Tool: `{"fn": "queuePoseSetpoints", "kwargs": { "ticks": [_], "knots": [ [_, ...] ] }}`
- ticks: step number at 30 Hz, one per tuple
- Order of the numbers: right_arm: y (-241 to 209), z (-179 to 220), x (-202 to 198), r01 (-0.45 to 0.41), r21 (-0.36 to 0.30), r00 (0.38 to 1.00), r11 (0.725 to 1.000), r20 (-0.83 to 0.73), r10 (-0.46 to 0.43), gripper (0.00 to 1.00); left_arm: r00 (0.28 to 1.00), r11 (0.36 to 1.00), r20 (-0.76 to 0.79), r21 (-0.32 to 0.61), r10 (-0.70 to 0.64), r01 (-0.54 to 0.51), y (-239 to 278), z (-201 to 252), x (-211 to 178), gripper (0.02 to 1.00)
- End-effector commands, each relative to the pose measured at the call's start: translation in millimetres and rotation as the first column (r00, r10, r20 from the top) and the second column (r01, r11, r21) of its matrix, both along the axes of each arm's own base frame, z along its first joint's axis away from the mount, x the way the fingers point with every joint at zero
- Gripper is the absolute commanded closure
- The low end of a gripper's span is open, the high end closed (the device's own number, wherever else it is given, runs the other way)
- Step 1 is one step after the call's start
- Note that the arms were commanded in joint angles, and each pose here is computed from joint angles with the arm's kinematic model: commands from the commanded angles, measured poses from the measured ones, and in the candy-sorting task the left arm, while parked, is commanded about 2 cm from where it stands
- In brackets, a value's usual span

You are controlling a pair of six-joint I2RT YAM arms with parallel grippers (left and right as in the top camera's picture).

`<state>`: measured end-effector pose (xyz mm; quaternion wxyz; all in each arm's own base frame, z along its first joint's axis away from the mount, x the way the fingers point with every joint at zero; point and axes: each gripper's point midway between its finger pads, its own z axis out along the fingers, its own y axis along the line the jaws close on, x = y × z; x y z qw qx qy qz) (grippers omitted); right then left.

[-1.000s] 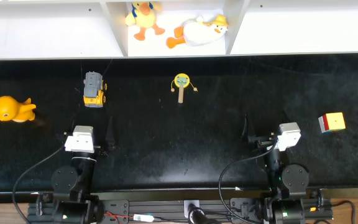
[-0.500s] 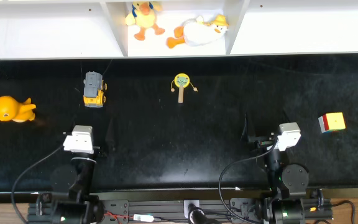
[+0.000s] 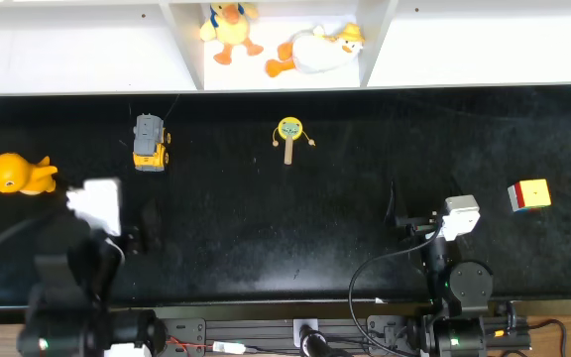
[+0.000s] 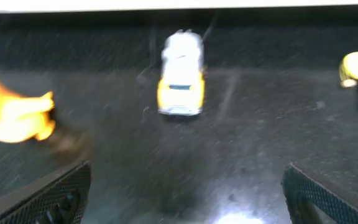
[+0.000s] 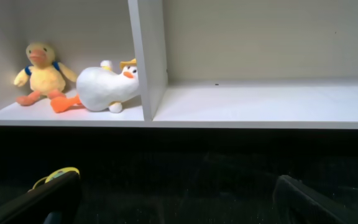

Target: Store Toys

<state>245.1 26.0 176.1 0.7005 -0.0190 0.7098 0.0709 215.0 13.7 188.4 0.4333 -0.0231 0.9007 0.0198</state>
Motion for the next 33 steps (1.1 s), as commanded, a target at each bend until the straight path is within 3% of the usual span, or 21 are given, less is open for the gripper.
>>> {"fn": "queuePoseSetpoints", "kwargs": {
  "ticks": [1, 6, 13, 23, 33],
  "knots": [
    [1.7, -3.2, 0.0, -0.008, 0.001, 1.0, 1.0, 0.001, 0.008, 0.007, 0.999, 0.999, -0.037, 0.043, -0.001, 0.002, 19.5, 8.9, 16.9, 0.027],
    [1.7, -3.2, 0.0, -0.008, 0.0, 1.0, 1.0, 0.001, 0.008, 0.005, 0.999, 0.999, 0.0, -0.005, 0.044, -0.044, 51.2, 10.5, 34.5, 0.027],
    [1.7, -3.3, 0.1, -0.008, 0.001, 1.0, 1.0, 0.001, 0.008, 0.003, 0.992, 0.991, -0.021, -0.034, 0.127, -0.127, 108.4, -4.0, 22.3, 0.027],
    [1.7, -3.2, 0.0, -0.008, 0.001, 1.0, 1.0, 0.001, 0.008, 0.007, 0.999, 0.99, -0.015, 0.141, 0.029, -0.026, 143.2, 2.9, 14.7, 0.023],
    [1.7, -3.2, 0.0, -0.008, 0.0, 1.0, 1.0, 0.001, 0.008, 0.007, 0.997, 0.992, -0.052, 0.113, 0.064, -0.058, 164.4, 8.5, 18.2, 0.023]
  ]
}}
